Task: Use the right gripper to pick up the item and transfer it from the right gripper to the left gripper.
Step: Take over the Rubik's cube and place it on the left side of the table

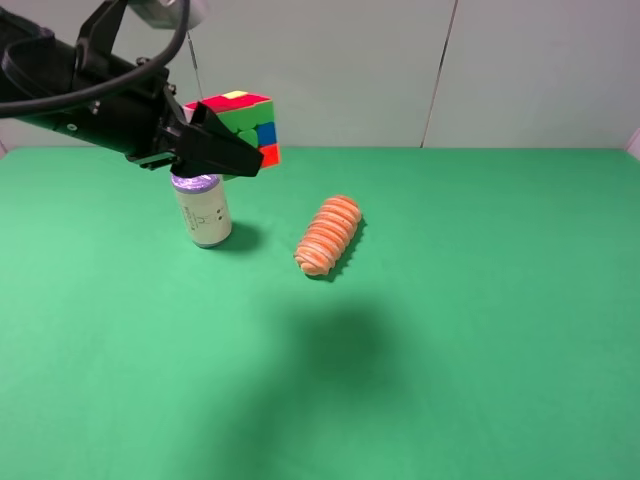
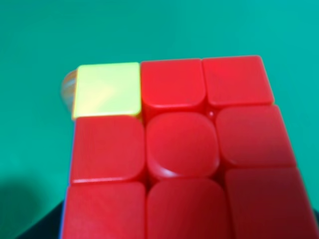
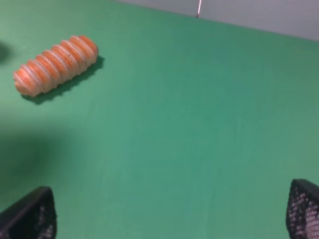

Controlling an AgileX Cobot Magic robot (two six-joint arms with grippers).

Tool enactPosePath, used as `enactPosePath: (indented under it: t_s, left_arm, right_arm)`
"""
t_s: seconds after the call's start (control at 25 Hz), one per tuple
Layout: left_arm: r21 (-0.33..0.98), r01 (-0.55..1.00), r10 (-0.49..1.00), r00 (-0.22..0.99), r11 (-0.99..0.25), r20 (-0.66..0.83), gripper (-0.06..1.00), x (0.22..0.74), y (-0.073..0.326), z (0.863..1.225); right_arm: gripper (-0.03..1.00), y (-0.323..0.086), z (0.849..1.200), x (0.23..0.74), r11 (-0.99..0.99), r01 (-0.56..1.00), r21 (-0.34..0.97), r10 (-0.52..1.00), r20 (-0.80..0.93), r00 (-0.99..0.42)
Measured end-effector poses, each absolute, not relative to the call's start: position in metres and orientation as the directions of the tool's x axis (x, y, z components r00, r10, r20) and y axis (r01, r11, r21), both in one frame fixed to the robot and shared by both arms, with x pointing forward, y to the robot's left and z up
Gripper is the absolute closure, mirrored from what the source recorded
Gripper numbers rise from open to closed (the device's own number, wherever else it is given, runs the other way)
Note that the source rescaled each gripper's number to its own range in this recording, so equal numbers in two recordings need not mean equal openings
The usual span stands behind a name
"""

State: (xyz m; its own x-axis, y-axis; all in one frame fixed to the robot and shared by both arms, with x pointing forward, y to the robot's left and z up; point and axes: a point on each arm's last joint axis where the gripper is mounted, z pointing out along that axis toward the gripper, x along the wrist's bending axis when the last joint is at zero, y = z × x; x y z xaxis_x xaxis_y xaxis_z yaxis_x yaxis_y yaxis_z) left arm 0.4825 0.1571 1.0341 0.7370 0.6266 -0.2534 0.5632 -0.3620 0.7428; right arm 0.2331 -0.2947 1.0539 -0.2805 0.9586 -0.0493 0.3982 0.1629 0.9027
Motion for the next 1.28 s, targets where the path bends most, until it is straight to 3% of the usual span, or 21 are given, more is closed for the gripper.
enactPosePath:
  t_s: [0.36,0.76,1.28]
  left_arm:
    - [0.676,0.679,0.737,0.607,-0.286,-0.298,0.94,0.482,0.187,1.006]
    - [0.545,0.764,0.765,0.565,-0.344,-0.310,0.94,0.460,0.197,0.975]
    - [0.303,0.852,0.885,0.463,-0.427,-0.054,0.94,0.453,0.231,0.956]
  right_arm:
    - [-0.03,-0.295,1.054,0.233,0.163,0.398,0.903,0.959,-0.049,-0.281]
    - [-0.03,-0.295,1.054,0.233,0.163,0.398,0.903,0.959,-0.049,-0.281]
    - [-0.03,-0.295,1.054,0.233,0.163,0.398,0.903,0.959,-0.049,-0.281]
